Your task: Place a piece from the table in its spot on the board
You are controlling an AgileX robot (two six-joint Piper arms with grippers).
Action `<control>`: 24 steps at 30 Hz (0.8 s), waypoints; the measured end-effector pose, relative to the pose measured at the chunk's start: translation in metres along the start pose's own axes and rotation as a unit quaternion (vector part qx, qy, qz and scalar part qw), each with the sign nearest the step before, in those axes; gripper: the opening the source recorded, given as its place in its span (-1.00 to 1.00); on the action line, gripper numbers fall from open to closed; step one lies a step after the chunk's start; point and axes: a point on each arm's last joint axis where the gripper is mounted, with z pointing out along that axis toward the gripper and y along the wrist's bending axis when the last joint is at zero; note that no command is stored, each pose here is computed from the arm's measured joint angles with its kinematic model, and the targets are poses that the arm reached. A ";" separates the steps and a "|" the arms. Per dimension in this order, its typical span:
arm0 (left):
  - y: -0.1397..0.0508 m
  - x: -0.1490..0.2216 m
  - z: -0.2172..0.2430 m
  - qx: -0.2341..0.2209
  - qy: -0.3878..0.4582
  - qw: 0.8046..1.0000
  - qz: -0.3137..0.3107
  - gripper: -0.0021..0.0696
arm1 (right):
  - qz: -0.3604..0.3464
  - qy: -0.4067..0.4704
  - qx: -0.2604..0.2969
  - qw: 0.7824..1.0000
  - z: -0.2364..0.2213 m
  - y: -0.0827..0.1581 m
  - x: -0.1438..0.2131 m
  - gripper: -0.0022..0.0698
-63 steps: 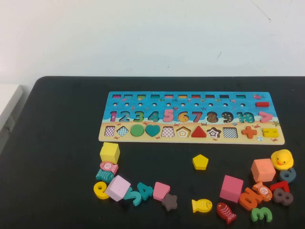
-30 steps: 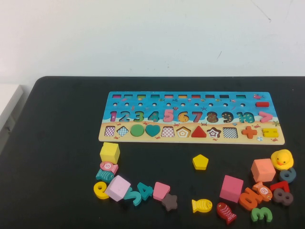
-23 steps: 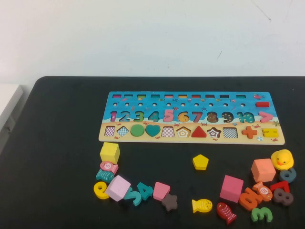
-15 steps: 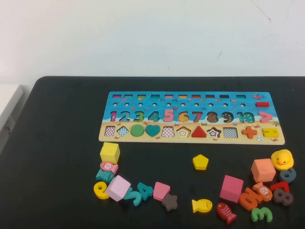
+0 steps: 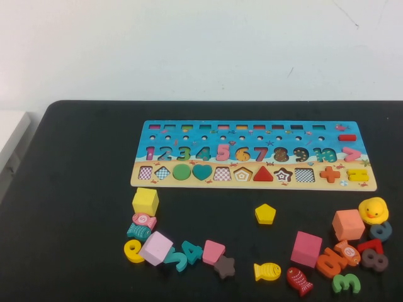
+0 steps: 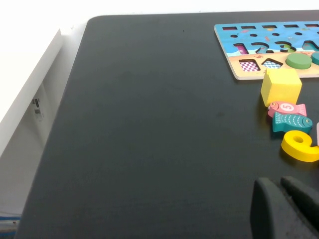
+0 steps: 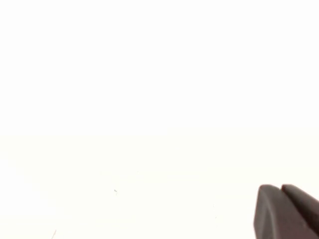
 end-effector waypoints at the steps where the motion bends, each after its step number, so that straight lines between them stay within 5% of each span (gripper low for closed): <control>1: 0.000 0.000 0.000 0.000 0.000 1.000 0.000 -0.95 | 0.001 0.007 -0.002 1.000 0.002 -0.001 -0.007 -0.89; 5: 0.000 0.000 0.000 0.000 0.000 1.000 -0.001 -0.95 | -0.001 0.051 -0.017 0.999 0.011 -0.006 -0.048 -0.89; 10: 0.000 0.000 0.000 0.000 0.000 1.000 -0.001 -0.95 | -0.003 0.208 -0.053 0.977 0.038 -0.009 -0.084 -0.89; 17: 0.000 0.000 0.000 0.000 0.000 1.000 -0.001 -0.95 | 0.023 0.460 -0.148 0.875 0.119 0.002 -0.087 -0.89; 24: 0.000 0.000 0.000 0.000 0.000 1.000 -0.001 -0.95 | 0.099 0.565 -0.251 0.779 0.187 0.036 -0.017 -0.89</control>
